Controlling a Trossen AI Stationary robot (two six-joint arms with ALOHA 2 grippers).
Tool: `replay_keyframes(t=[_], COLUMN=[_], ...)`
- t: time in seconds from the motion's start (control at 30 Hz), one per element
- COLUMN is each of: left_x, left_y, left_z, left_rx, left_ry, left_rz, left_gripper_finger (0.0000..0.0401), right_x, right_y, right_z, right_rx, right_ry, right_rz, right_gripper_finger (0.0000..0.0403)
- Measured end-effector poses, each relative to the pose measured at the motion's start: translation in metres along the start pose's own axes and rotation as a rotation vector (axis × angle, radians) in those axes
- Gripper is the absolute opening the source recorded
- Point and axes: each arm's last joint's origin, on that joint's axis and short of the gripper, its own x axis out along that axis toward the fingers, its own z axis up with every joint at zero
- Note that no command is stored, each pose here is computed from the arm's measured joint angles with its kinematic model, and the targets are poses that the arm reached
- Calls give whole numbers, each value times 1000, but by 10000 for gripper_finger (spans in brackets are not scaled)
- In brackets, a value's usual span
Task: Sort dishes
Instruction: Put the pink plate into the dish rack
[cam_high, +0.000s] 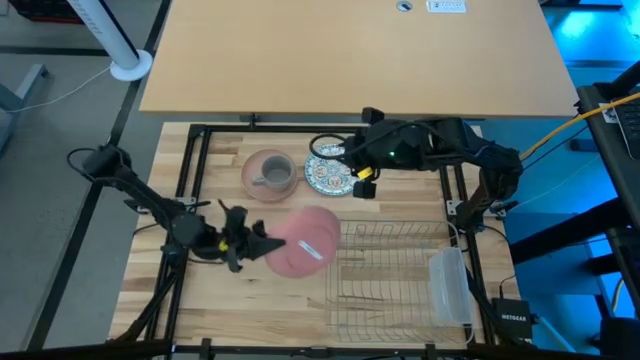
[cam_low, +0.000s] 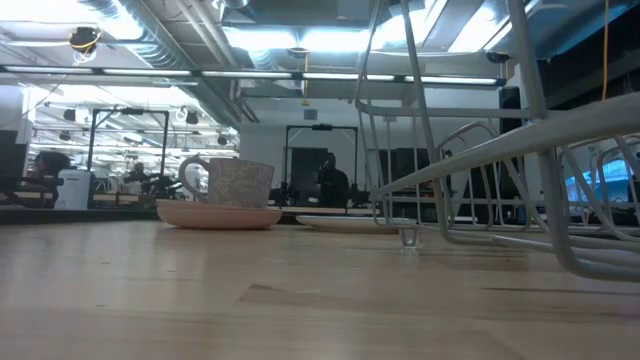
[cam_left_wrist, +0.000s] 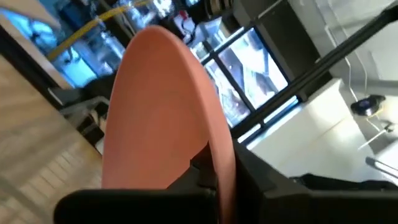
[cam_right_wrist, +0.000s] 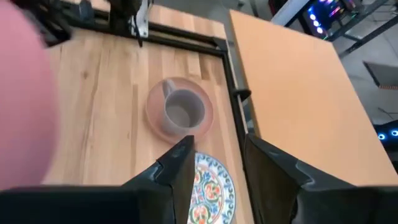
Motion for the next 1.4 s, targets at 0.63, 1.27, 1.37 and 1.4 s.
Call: replay_keyframes(t=[0.63, 1.27, 1.37, 1.4], left_x=[70, 88, 92, 94], left_y=[-26, -29, -24, -23], left_z=[-78, -97, -106, -109], left_rx=[-169, -105, -114, -116], left_ry=[-272, -248, -243, -244], left_rz=[383, 507, 511, 513], left_gripper_finger=[10, 10, 10, 10], right_x=[-10, 7, 9, 10], right_y=[-6, -38, -47, -50], right_z=[-32, -42, -45, -46], right_rx=[-218, -109, -85, -77], right_ry=[232, 284, 297, 301], right_rz=[139, 132, 115, 110], right_gripper_finger=[143, 143, 143, 143])
